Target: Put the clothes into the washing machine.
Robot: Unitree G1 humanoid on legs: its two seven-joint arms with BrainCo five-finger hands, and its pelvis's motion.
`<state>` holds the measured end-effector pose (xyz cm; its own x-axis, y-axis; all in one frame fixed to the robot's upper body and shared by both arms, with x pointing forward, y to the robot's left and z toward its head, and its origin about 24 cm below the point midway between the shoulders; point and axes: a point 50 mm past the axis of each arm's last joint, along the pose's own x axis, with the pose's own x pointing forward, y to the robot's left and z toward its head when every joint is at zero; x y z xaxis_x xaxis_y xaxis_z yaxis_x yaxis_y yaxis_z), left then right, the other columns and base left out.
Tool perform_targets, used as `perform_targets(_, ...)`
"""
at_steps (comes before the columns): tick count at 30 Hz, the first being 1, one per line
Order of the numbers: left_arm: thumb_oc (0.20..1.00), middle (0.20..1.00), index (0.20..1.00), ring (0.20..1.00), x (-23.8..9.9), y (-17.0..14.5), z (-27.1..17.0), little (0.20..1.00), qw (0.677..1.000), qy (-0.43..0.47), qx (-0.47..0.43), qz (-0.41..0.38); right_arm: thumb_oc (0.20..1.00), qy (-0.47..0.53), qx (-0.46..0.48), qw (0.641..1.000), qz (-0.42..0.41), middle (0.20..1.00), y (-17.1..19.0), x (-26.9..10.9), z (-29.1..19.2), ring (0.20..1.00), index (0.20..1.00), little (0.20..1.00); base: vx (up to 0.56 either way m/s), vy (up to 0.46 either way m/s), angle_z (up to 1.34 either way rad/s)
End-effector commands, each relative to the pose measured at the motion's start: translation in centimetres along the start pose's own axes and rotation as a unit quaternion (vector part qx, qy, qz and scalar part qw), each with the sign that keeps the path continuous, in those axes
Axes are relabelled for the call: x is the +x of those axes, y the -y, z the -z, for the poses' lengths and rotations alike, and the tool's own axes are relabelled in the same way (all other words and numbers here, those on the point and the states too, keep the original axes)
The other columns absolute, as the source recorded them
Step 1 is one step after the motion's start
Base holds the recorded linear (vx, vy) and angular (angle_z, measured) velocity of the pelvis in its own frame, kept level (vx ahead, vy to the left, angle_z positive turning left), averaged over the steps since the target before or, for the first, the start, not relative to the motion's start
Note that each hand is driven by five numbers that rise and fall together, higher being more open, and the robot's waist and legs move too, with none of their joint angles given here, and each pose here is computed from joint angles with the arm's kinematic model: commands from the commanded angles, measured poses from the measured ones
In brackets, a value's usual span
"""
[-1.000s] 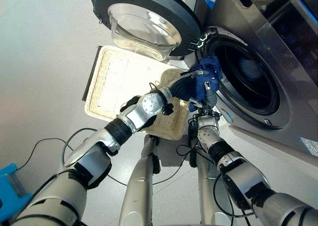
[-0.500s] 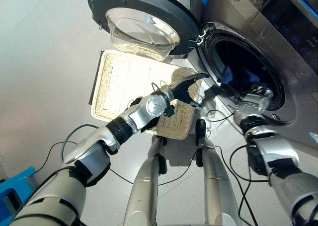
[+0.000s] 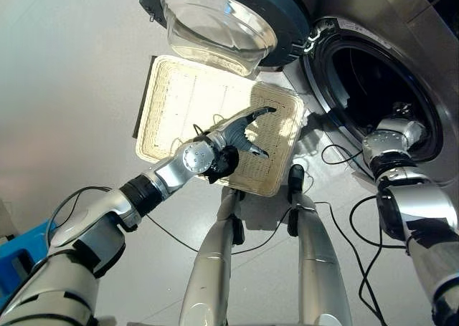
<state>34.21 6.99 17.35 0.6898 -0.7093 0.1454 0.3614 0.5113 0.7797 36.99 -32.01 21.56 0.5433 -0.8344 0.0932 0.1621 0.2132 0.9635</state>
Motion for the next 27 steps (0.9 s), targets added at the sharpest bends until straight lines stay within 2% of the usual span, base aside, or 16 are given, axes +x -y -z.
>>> perform_targets(1,1.000,1.000,1.000,1.000,0.8,-0.1,-3.3,1.000,0.996,0.086,-0.025,-0.021,0.200,0.062,0.060,0.991,-0.098,0.200,-5.8,1.6,-4.3,0.200,0.200,0.200,0.00,0.000,0.00)
perform_targets(10,1.000,1.000,1.000,1.000,1.3,0.1,-4.2,1.000,0.993,0.106,-0.038,-0.031,0.200,0.050,0.121,0.989,-0.073,0.200,-6.3,0.6,-2.8,0.200,0.200,0.200,0.02,-0.012,0.01)
perform_targets(11,1.000,1.000,1.000,1.000,1.4,0.2,-4.3,1.000,0.993,0.111,-0.039,-0.033,0.561,0.054,0.140,0.987,-0.061,0.561,-6.1,0.3,-2.5,0.561,0.561,0.561,0.00,0.000,0.00)
perform_targets(12,1.000,1.000,1.000,1.000,1.4,0.2,-4.3,1.000,0.993,0.111,-0.039,-0.033,0.561,0.054,0.140,0.987,-0.061,0.561,-6.1,0.3,-2.5,0.561,0.561,0.561,0.00,0.000,0.00)
perform_targets(13,1.000,1.000,1.000,1.000,1.4,0.4,-4.4,1.000,0.992,0.112,-0.041,-0.033,1.000,0.051,0.143,0.988,-0.037,1.000,-5.4,0.4,-2.2,1.000,1.000,1.000,0.02,0.024,0.03)
perform_targets(17,1.000,1.000,1.000,1.000,1.6,0.5,-4.4,1.000,0.992,0.109,-0.044,-0.036,1.000,0.034,0.102,0.994,-0.021,1.000,-5.9,0.1,-1.5,1.000,1.000,1.000,0.00,0.006,0.04)
perform_targets(22,1.000,1.000,1.000,1.000,1.5,0.5,-4.2,1.000,0.992,0.106,-0.049,-0.046,1.000,0.030,0.001,0.999,0.033,1.000,-5.6,0.1,-1.3,1.000,1.000,1.000,0.00,0.000,0.00)
perform_targets(27,1.000,1.000,1.000,1.000,1.5,0.5,-4.5,1.000,0.991,0.113,-0.050,-0.043,1.000,0.025,-0.085,0.995,0.041,1.000,-5.9,0.1,-1.0,1.000,1.000,1.000,0.00,0.000,0.00)
